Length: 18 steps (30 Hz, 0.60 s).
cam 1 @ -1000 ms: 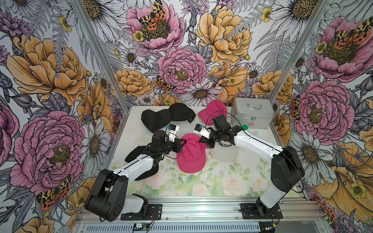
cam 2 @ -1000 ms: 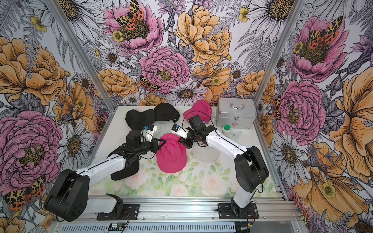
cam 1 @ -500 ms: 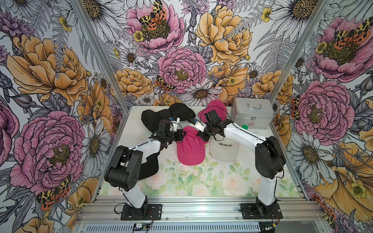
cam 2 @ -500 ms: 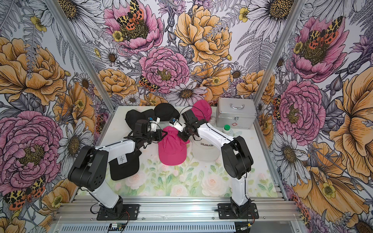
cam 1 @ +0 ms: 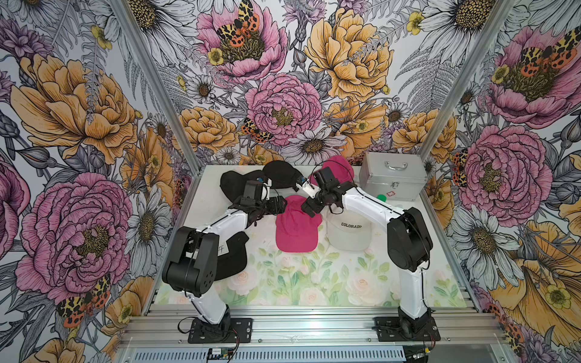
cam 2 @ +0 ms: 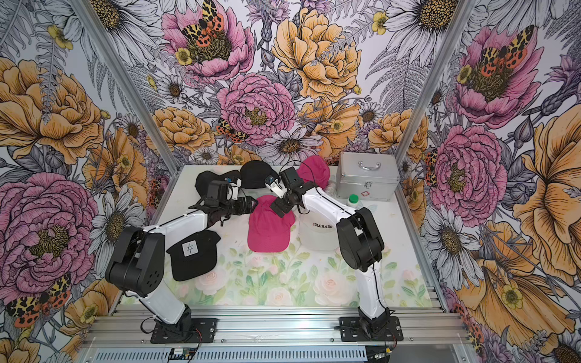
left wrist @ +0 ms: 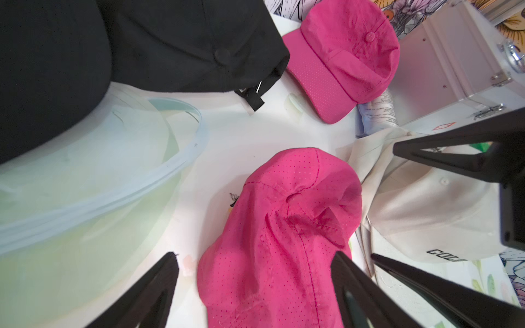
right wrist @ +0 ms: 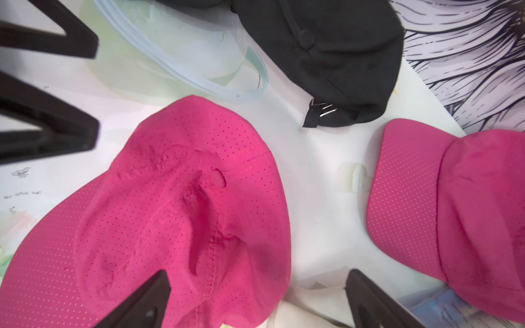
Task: Stack the baseball caps by color
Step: Place the baseball cap at the center of the board.
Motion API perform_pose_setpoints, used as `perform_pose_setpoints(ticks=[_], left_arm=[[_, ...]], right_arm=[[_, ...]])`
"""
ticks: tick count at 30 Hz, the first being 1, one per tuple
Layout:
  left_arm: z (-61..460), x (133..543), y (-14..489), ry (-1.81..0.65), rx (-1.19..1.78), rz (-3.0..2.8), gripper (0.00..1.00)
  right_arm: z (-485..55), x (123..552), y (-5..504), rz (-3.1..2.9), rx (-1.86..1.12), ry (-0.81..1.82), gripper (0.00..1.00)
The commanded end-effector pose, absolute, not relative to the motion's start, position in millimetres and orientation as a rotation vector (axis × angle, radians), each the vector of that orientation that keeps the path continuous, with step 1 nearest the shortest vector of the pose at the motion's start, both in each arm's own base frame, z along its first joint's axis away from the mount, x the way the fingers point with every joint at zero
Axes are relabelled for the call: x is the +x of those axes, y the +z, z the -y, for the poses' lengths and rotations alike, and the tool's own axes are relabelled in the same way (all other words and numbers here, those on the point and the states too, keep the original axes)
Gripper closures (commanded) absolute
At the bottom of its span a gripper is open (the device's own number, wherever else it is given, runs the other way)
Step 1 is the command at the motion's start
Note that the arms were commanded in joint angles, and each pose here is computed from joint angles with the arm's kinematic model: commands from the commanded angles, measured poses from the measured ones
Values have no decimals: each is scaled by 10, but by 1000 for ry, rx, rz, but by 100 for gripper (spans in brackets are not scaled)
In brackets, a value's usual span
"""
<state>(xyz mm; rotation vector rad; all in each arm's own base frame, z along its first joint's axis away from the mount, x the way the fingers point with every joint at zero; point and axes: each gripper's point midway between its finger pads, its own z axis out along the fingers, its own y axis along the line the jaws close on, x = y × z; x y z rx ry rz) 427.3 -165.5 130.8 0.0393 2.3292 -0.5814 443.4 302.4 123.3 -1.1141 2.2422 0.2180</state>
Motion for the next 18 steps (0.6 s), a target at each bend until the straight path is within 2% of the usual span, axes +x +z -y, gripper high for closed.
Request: perform_pose_setpoints(ticks=[1, 3, 10, 13, 18], left_arm=[[1545, 4137, 1290, -455, 5, -2353, 7], [1698, 4028, 1280, -469, 35, -2360, 1], [2052, 3907, 1191, -701, 22, -2394, 1], [1880, 3842, 1172, -601, -53, -2396, 1], [1755, 3425, 1267, -508, -112, -2336, 1]], right_arm=[[-3082, 4328, 1462, -2226, -1018, 225, 1], [-3136, 4300, 1454, -2225, -929, 293, 1], [-3346, 4287, 1463, -2252, -644, 665, 1], [-3362, 4332, 1374, -2295, -578, 705, 1], [-3345, 4410, 1360, -2324, -491, 734, 1]])
